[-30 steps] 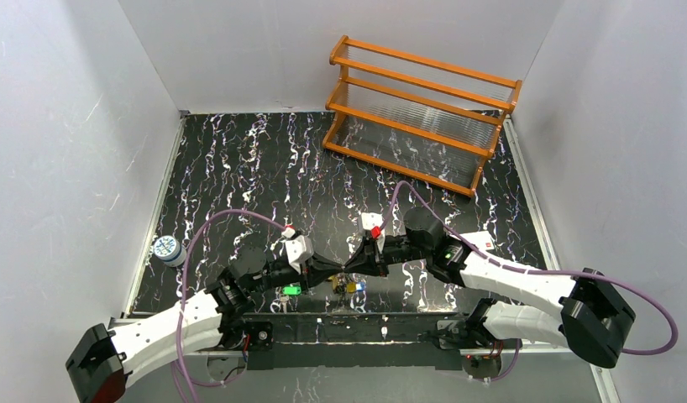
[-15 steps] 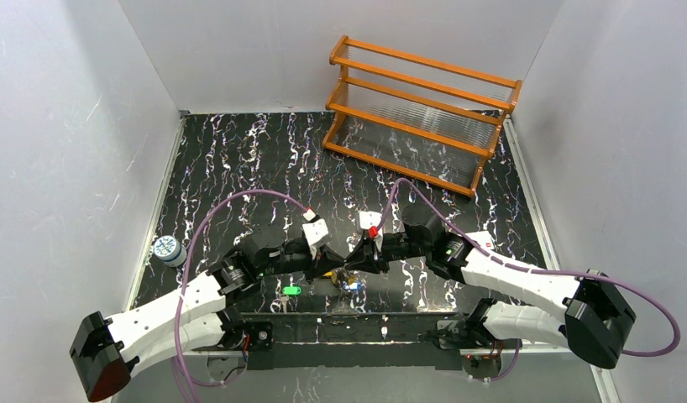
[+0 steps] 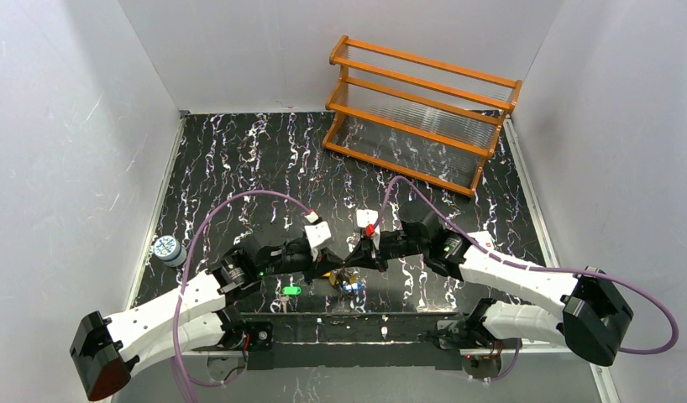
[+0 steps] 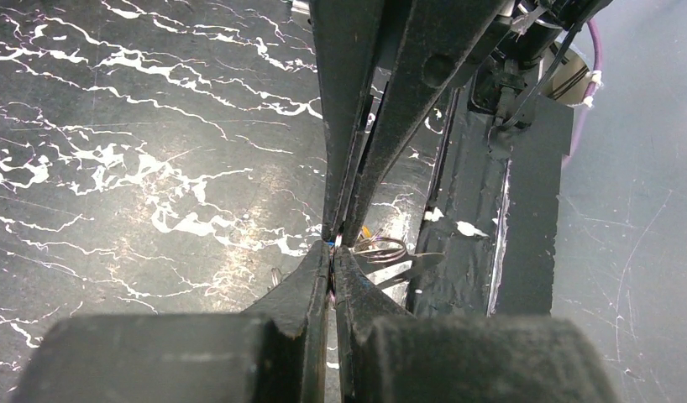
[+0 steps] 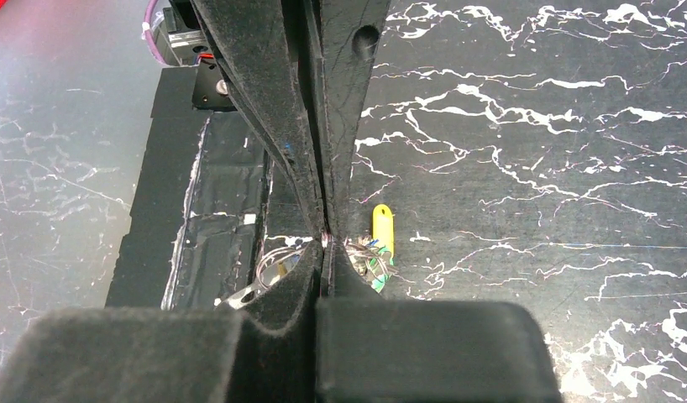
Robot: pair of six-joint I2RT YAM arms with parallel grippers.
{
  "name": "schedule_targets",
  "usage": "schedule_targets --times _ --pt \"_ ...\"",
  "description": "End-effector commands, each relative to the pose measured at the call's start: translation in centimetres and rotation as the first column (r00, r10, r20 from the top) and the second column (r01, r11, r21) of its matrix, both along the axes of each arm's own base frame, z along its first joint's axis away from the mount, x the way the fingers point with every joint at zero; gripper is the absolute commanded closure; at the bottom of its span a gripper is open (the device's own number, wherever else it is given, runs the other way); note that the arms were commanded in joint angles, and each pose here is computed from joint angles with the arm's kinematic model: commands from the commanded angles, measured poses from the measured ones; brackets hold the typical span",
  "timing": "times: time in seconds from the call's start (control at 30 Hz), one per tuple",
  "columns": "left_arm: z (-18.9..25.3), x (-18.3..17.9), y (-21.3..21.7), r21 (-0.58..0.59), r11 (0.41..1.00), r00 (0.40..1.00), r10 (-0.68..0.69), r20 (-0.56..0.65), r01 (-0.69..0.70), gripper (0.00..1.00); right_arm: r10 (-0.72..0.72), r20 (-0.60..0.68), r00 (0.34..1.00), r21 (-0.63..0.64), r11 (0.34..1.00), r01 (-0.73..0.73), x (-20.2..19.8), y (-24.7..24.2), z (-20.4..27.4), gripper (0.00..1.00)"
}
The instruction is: Put the keys on the keyring
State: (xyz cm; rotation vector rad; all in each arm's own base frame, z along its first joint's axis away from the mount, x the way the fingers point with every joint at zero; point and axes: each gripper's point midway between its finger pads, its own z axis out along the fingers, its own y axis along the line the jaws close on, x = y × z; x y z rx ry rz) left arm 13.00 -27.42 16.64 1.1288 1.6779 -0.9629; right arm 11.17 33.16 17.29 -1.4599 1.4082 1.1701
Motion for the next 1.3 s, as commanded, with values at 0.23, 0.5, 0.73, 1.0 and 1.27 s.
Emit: schedule_targets --times 0.23,0.5,0.73,1.0,1.27 --pt "4.1 -0.5 1.3 -0.268 0.962 0.991 0.08 0.111 -0.048 0.71 -0.017 -0.005 1.0 0.188 0.982 0.017 -0.5 0.6 3.6 0.99" --pt "4.5 -2.0 2.4 -0.456 0.89 0.985 0.09 0.149 -0.012 0.67 0.01 -0.024 1.0 0.311 0.95 -0.002 -1.9 0.0 4.4 0.99" --pt "3.1 -2.3 2.0 -0.469 0.883 0.986 0.064 0.157 0.018 0.54 0.035 0.044 0.998 0.406 0.913 -0.05 -3.0 -0.9 5.7 0.99" --pt "2.8 -2.7 0.7 -0.454 0.888 0.988 -0.005 0.151 0.074 0.63 0.051 0.033 0.998 0.42 0.906 -0.06 -3.2 -0.8 5.9 0.99" --pt "4.2 -2.7 0.5 -0.477 0.874 0.985 -0.01 0.173 0.092 0.63 0.046 0.022 0.999 0.416 0.908 -0.051 -3.0 -0.6 5.8 0.99"
